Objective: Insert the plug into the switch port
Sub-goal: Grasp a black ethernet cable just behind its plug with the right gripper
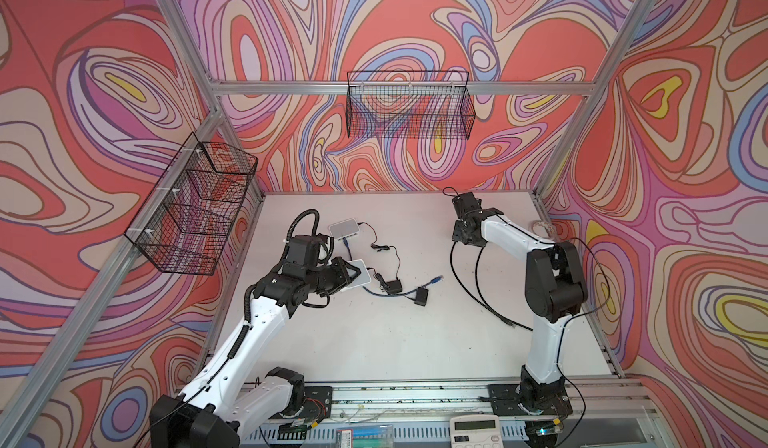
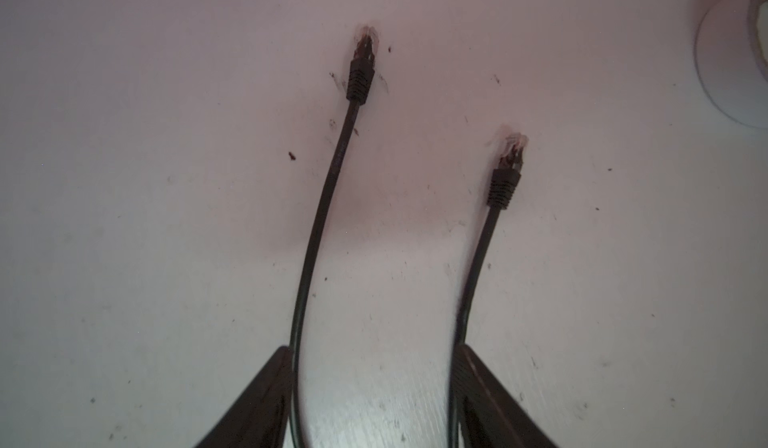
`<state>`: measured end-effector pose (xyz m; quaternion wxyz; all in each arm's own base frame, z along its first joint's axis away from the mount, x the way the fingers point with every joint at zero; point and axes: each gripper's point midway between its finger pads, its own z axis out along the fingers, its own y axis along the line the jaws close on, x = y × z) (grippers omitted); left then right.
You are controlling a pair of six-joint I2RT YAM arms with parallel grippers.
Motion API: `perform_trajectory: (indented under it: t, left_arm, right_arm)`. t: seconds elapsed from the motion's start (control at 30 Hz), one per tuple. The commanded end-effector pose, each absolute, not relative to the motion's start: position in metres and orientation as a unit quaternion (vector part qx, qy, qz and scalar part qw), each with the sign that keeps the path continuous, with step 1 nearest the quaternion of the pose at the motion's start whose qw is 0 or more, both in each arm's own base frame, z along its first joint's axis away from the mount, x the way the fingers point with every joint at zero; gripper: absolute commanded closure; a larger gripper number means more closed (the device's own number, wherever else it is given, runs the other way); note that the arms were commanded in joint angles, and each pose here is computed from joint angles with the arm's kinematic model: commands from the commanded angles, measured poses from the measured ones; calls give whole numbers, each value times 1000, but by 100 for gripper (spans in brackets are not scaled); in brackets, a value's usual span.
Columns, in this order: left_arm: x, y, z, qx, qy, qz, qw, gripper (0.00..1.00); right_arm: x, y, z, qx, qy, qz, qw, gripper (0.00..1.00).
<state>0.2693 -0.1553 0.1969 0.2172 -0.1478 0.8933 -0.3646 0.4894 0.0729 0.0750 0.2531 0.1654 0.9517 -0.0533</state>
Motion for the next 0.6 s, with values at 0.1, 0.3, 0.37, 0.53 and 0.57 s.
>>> perform_trajectory:
  t: [0.1,0.3,0.37,0.53,0.57]
  left_arm:
    - [272,-148,198,-163,888,-359,237,100]
    - [271,-147,196,-172,885,-360,241,100]
    - [272,-148,196,-173,883,-366,239,100]
    - [270,-148,196,-175,882,-367,238,100]
    - [269,-148,197,-175,882,-367,239,100]
  right_arm:
    - [519,63,62,186,955,-36,227,38]
    - [543,59,48,196,957,-25,214,38]
    - [550,59,42,201,957,-23,210,38]
    - [559,57,25,213,958,-25,192,44]
    - [560,57,22,217,957,-26,190,44]
